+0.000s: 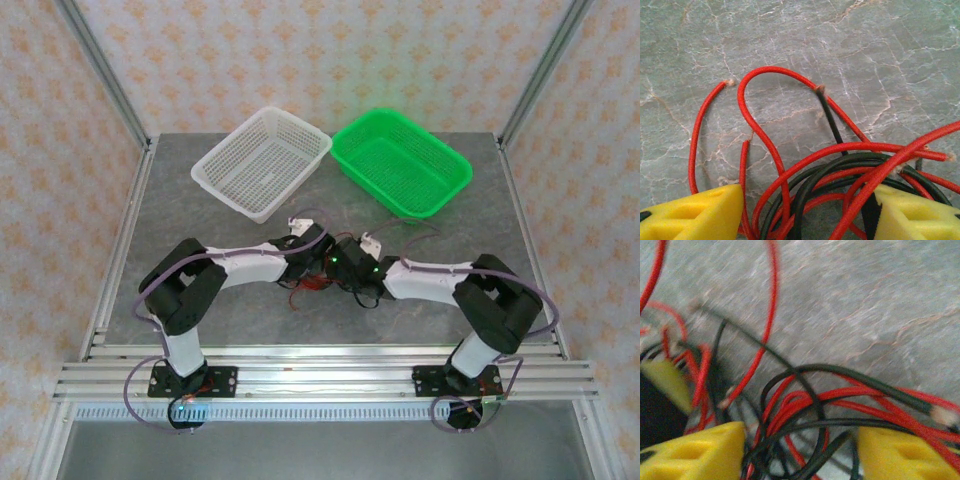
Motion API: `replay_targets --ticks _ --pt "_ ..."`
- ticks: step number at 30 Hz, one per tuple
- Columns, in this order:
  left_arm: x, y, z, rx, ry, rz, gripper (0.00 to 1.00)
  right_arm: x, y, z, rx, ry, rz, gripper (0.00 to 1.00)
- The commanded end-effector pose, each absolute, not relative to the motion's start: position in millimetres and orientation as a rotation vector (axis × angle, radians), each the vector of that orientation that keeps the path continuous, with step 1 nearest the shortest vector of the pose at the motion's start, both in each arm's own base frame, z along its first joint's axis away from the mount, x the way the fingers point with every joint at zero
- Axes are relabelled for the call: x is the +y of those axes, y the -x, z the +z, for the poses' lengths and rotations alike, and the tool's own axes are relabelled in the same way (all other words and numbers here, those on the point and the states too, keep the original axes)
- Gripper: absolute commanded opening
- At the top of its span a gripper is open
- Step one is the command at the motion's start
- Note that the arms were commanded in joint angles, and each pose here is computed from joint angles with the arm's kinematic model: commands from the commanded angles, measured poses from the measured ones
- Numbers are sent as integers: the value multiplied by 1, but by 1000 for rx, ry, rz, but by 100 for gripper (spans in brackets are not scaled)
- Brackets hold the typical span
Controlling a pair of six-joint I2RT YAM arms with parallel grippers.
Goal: Untangle the cables
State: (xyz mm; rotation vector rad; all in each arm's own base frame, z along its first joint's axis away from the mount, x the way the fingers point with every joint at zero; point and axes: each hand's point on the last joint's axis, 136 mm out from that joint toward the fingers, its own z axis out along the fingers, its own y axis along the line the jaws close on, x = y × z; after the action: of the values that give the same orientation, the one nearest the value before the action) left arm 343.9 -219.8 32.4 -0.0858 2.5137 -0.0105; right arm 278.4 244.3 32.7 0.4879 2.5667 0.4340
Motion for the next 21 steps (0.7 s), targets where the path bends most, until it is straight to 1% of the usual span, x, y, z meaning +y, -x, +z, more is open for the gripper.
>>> replay_targets --ticks 1,4,5,6,7,11,16,21 --pt "-203 -343 29 2514 96 106 65 220 -294 25 2544 -486 310 40" --pt "-189 -331 19 2541 125 141 65 195 -299 17 2544 -505 214 11" --pt "-185 -327 18 2547 139 142 65 185 -299 16 2542 -513 184 5" --pt "-181 -322 16 2552 149 142 65 177 -299 15 2538 -525 161 1" --pt "-178 -317 15 2557 162 132 65 167 -299 15 2530 -537 140 0" --pt "-175 -302 21 2569 204 40 65 134 -296 17 2500 -593 80 0" --pt "-174 -294 41 2546 238 -36 65 99 -292 27 2452 -644 -4 0" --pt "-176 -290 53 2530 254 -103 65 85 -294 37 2441 -611 -43 0"
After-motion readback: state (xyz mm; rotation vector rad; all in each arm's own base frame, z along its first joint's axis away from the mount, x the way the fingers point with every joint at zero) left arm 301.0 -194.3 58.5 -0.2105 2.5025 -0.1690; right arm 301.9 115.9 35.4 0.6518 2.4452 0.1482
